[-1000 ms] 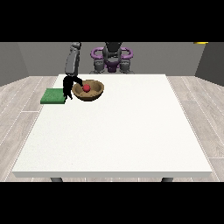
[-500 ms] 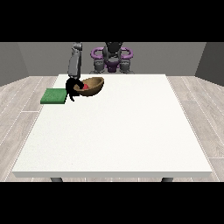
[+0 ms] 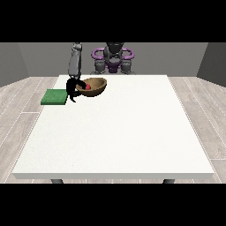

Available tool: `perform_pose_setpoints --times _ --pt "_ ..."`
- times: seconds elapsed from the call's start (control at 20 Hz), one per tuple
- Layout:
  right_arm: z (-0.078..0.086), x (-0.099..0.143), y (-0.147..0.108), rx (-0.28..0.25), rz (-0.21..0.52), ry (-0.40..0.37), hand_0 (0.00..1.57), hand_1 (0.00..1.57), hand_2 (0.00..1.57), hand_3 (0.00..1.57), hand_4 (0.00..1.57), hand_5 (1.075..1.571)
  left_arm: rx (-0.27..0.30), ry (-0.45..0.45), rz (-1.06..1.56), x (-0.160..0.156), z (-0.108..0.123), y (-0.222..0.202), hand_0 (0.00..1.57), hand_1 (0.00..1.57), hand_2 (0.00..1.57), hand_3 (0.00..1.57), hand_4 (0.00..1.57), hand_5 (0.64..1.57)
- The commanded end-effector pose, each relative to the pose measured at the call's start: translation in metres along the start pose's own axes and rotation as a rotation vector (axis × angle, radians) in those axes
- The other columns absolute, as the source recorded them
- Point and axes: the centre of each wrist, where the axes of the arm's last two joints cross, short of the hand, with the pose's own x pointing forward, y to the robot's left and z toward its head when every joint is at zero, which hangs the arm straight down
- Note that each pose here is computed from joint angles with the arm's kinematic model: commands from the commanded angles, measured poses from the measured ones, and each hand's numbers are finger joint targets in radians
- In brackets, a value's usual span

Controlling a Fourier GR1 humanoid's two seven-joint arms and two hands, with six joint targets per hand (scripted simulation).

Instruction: Pick the cup and pour the ball into the bowl, then pick the bowl and place it on the pad

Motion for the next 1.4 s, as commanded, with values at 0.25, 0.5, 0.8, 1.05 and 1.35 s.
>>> perform_pose_setpoints --times 0.25,0.5,0.8,1.05,1.35 --pt "-0.031 0.073 -0.101 -0.128 0.297 0.119 1.57 1.57 1.57 0.87 1.06 1.556 0.062 0.042 -0.012 -0.012 0.015 0.024 0.0 0.0 0.0 0.0 1.2 1.537" --pt "-0.05 0.133 -0.13 -0.143 0.344 0.165 1.57 1.57 1.57 0.55 1.1 1.567 0.067 0.091 -0.033 -0.028 0.024 0.023 0.0 0.0 0.0 0.0 1.2 1.545" --pt "-0.067 0.18 -0.151 -0.093 0.363 0.171 1.57 1.57 1.57 0.58 1.09 1.564 0.128 0.076 -0.029 -0.035 0.04 0.044 0.0 0.0 0.0 0.0 1.21 1.548" --pt "-0.079 0.189 -0.131 -0.075 0.337 0.146 1.57 1.57 1.57 0.38 1.12 1.568 0.129 0.056 -0.031 -0.048 0.057 0.064 0.0 0.0 0.0 0.0 1.21 1.555" --pt "-0.089 0.159 -0.093 -0.09 0.216 0.139 1.57 1.57 1.57 0.44 1.06 1.569 0.137 0.006 -0.049 -0.036 0.052 0.069 0.0 0.0 0.0 0.0 1.21 1.553"
